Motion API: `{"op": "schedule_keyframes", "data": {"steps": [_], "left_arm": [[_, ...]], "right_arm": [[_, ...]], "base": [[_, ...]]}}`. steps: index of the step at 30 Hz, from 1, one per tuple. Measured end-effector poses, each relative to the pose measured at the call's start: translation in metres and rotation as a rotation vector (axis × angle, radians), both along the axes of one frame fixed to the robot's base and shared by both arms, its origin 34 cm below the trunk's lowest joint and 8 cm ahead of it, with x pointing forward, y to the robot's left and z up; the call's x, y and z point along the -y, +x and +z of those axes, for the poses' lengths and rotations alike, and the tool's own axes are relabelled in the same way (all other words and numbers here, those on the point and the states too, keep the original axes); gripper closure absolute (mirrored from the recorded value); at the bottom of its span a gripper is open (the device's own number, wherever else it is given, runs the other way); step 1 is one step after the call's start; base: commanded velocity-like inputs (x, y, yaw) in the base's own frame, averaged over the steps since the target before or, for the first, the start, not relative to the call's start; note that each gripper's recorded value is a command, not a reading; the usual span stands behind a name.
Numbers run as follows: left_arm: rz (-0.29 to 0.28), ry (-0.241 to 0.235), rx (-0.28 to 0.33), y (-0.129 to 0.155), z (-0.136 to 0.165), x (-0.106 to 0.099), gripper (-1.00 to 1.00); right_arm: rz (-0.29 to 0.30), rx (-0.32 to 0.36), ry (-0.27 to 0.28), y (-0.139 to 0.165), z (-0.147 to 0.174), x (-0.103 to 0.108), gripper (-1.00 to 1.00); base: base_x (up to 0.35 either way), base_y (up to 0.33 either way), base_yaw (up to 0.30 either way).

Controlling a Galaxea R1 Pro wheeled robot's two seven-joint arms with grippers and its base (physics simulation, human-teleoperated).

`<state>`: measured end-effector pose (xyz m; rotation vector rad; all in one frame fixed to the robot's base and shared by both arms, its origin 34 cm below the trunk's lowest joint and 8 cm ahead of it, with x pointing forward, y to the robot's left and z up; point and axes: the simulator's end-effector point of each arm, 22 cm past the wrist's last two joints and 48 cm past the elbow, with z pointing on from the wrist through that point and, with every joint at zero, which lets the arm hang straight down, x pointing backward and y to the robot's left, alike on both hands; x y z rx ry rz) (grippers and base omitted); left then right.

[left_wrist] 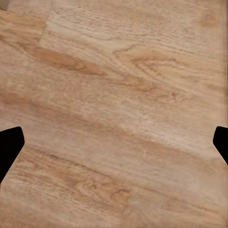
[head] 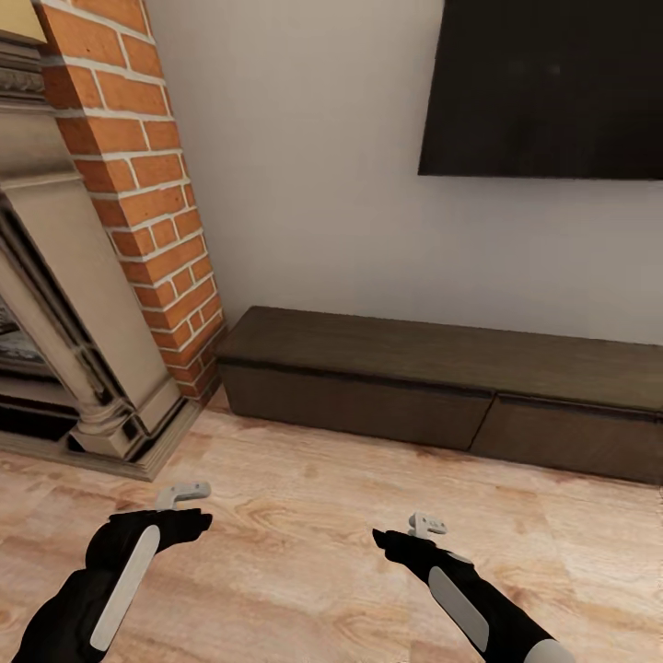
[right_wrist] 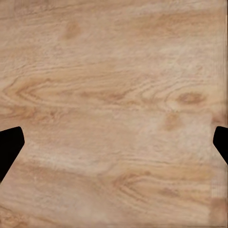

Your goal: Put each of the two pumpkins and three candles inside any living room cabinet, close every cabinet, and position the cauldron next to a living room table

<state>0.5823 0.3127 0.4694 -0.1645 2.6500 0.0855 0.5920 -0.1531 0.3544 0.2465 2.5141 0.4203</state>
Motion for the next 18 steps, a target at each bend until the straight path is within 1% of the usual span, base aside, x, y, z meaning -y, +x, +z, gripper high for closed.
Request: {"op": "schedule_keyframes", "data": {"steps": [6, 9, 12, 18], "left_arm": [[0.001, 0.001, 0.000, -0.0001, 0.0002, -0.0004, -1.00], [0.001, 0.003, 0.000, -0.0001, 0.0002, -0.0011, -1.00], [0.001, 0.005, 0.000, -0.0001, 0.0003, -0.0020, -1.00], [0.002, 0.006, 0.000, -0.0001, 0.0004, -0.0031, -1.00]], "right_arm": [[0.000, 0.000, -0.001, 0.0000, 0.0001, 0.0001, -1.00], [-0.001, -0.001, -0.002, 0.0000, -0.0001, 0.0006, -1.00], [-0.002, 0.003, -0.003, 0.0007, 0.0004, 0.0007, -1.00], [-0.004, 0.013, 0.000, 0.0027, 0.0020, 0.0003, -1.00]], "base": [[0.032, 0.199, -0.280], [0.062, 0.105, -0.228], [0.054, 0.023, -0.072], [0.092, -0.048, -0.013]]}}
